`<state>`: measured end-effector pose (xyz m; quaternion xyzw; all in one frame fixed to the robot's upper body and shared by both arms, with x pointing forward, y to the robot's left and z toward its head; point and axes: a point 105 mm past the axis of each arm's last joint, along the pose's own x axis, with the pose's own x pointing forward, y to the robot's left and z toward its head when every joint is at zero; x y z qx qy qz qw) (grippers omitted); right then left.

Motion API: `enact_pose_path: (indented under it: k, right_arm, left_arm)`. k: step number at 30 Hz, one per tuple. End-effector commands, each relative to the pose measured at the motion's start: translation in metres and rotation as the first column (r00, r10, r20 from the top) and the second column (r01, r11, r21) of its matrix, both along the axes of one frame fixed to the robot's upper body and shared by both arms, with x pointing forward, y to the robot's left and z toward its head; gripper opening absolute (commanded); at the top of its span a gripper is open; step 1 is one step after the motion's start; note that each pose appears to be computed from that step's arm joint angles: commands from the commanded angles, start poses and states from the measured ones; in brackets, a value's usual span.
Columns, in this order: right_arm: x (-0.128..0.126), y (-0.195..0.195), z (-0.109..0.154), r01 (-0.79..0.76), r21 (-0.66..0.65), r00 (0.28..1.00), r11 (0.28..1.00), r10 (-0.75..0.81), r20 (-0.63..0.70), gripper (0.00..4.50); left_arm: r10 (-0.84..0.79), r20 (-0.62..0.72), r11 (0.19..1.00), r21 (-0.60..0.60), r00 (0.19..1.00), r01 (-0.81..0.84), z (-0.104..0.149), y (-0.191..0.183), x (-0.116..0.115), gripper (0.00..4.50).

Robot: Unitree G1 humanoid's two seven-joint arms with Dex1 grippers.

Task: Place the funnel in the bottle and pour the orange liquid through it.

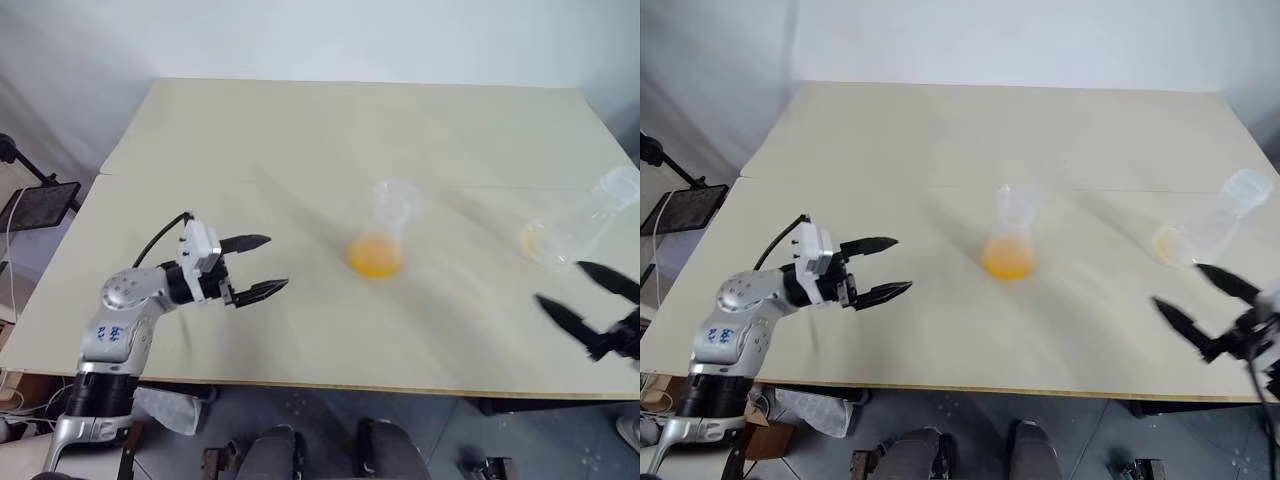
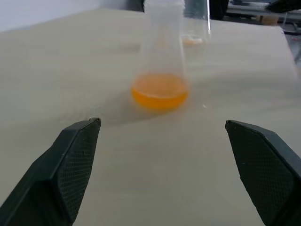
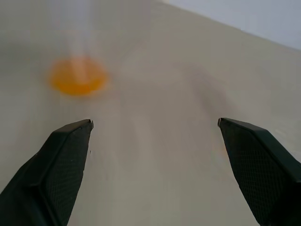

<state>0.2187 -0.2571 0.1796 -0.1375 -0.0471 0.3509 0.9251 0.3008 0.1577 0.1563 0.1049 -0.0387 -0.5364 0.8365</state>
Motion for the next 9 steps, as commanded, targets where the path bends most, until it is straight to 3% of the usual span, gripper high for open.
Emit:
enact_pose_path:
  k: [1, 9]
  right_arm:
    - [-0.0108, 0.0274, 0.0009, -0.143, -0.048, 0.989, 0.988, 0.145, 0.023, 4.45]
    - [-0.0111, 0.0256, -0.0064, -0.173, -0.088, 0.981, 0.981, 0.180, 0.067, 4.45]
  left_arm:
    - [-0.003, 0.075, 1.000, 0.031, 0.997, 0.001, 0.0096, 0.0057, -0.0034, 4.50]
    - [0.039, 0.107, 0.998, 0.047, 0.993, -0.045, 0.0051, 0.0150, -0.0059, 4.50]
